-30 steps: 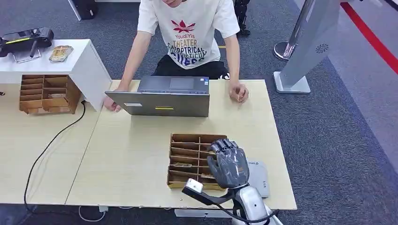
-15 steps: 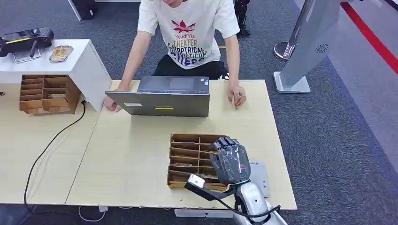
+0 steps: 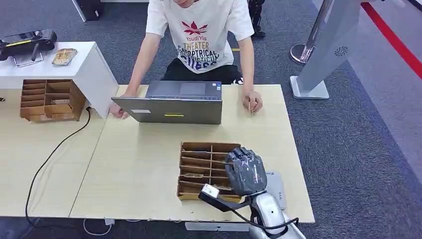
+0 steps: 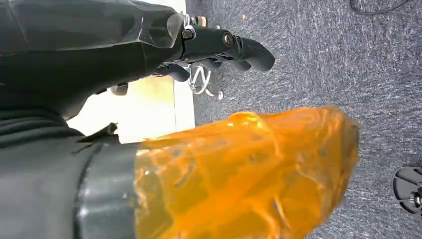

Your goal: Pass the card to the sensor for recognition and then transmit it.

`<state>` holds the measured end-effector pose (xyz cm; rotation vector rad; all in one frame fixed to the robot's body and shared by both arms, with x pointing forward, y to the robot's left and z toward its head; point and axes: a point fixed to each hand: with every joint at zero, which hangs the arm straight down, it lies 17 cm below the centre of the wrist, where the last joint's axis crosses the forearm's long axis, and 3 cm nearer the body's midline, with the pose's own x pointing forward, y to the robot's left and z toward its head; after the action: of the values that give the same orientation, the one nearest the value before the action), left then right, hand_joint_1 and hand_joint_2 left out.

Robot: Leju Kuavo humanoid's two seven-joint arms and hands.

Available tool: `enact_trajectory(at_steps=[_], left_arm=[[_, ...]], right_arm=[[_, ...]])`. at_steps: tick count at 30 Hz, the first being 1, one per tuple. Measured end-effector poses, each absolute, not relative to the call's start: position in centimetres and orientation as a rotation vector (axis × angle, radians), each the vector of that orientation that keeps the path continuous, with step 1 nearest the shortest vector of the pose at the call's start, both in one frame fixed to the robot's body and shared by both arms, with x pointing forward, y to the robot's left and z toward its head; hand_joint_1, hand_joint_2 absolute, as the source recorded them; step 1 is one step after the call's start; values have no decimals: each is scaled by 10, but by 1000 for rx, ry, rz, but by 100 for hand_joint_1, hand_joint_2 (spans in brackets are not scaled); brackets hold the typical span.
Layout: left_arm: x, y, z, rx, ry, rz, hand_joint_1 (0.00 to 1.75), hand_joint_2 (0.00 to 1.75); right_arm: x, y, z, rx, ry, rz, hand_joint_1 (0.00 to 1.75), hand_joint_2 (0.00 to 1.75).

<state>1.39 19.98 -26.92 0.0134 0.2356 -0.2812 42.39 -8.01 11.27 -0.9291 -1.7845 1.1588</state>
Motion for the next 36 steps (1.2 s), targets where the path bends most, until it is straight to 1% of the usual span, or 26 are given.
enact_trajectory(at_steps=[1, 3, 4, 10, 12, 13, 17, 18, 20, 23, 24, 25, 36], left_arm=[[14, 200, -269, 13, 236, -281, 0, 0], [14, 200, -269, 14, 236, -281, 0, 0], [14, 200, -269, 14, 236, -281, 0, 0], [14, 200, -269, 14, 236, -282, 0, 0], [14, 200, -269, 14, 236, -282, 0, 0], [14, 200, -269, 14, 236, -282, 0, 0], [14, 200, -269, 14, 236, -283, 0, 0], [14, 200, -269, 14, 236, -283, 0, 0], [14, 200, -269, 14, 236, -283, 0, 0], [14, 200, -269, 14, 236, -283, 0, 0], [14, 200, -269, 14, 236, -283, 0, 0], [14, 200, -269, 14, 236, -283, 0, 0], [14, 199, -269, 10, 236, -279, 0, 0]], right_arm=[[424, -80, 113, -929, -1784, 1159, 115, 175], [424, -81, 111, -928, -1779, 1162, 113, 175], [424, -81, 110, -928, -1777, 1162, 108, 175], [426, -83, 107, -924, -1764, 1167, 106, 175], [426, -83, 106, -923, -1761, 1169, 126, 175], [426, -83, 105, -923, -1759, 1171, 129, 175], [427, -83, 103, -921, -1750, 1179, 129, 175], [427, -83, 102, -921, -1750, 1180, 136, 175], [428, -83, 102, -922, -1749, 1180, 145, 175], [428, -83, 102, -921, -1747, 1183, 166, 175], [428, -83, 101, -921, -1746, 1183, 166, 175], [428, -83, 101, -921, -1746, 1183, 175, 175], [431, -83, 102, -911, -1749, 1189, 175, 175]])
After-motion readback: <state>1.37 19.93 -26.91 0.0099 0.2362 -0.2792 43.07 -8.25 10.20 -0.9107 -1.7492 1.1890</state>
